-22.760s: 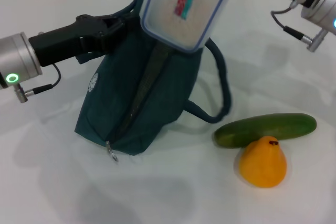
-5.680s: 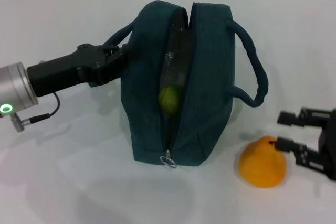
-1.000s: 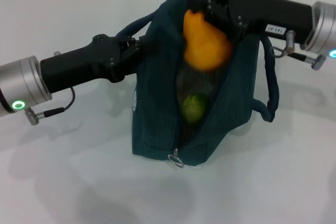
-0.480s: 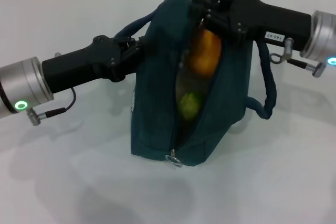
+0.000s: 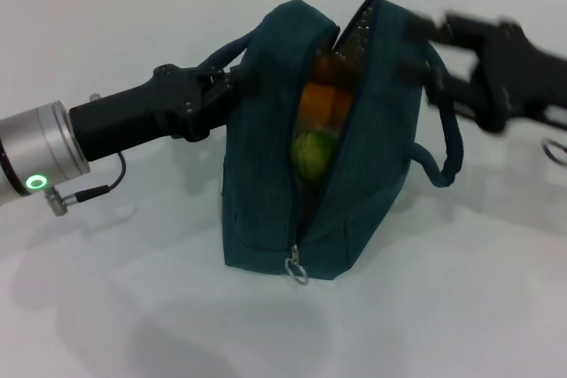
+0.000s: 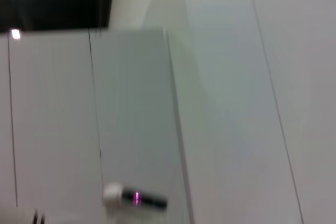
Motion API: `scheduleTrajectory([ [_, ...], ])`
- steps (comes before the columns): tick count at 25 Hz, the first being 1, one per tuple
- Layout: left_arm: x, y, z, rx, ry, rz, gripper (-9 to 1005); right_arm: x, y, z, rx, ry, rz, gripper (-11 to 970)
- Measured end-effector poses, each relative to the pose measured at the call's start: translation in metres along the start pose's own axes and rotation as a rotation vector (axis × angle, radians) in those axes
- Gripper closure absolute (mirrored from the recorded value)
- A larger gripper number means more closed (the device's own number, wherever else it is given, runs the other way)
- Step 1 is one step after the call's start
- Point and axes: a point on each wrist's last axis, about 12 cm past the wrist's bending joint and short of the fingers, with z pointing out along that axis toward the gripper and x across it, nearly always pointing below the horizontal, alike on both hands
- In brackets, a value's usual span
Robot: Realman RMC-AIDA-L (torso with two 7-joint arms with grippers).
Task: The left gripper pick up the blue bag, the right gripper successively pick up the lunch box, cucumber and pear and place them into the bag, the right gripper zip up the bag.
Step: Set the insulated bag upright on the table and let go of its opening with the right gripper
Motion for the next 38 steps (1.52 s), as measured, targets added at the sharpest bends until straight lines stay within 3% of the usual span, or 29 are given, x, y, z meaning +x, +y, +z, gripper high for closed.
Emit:
scheduleTrajectory([
  [5,0.0,0.0,0.0,-0.005,-0.008,0.009,956,0.016,0.008,-0.034,0.027,0.128,0.056,487],
  [9,0.002,0.0,0.0,-0.015,-0.042,-0.001,953,0.031,0.018,-0.045,0.04,0.195,0.095,492],
  [19,0.005,-0.001,0.0,-0.02,-0.05,-0.003,947,0.045,0.017,-0.029,0.017,0.307,0.111,539],
  [27,0.012,-0.003,-0.008,-0.04,-0.051,0.012,913,0.041,0.012,-0.031,0.093,0.234,0.082,576],
  [35,0.018,-0.006,-0.009,-0.04,-0.056,0.049,782,0.034,0.011,-0.034,0.134,0.14,0.038,882],
  [38,0.019,-0.008,-0.009,-0.029,-0.062,0.061,682,0.03,0.009,-0.034,0.145,0.114,0.036,883],
])
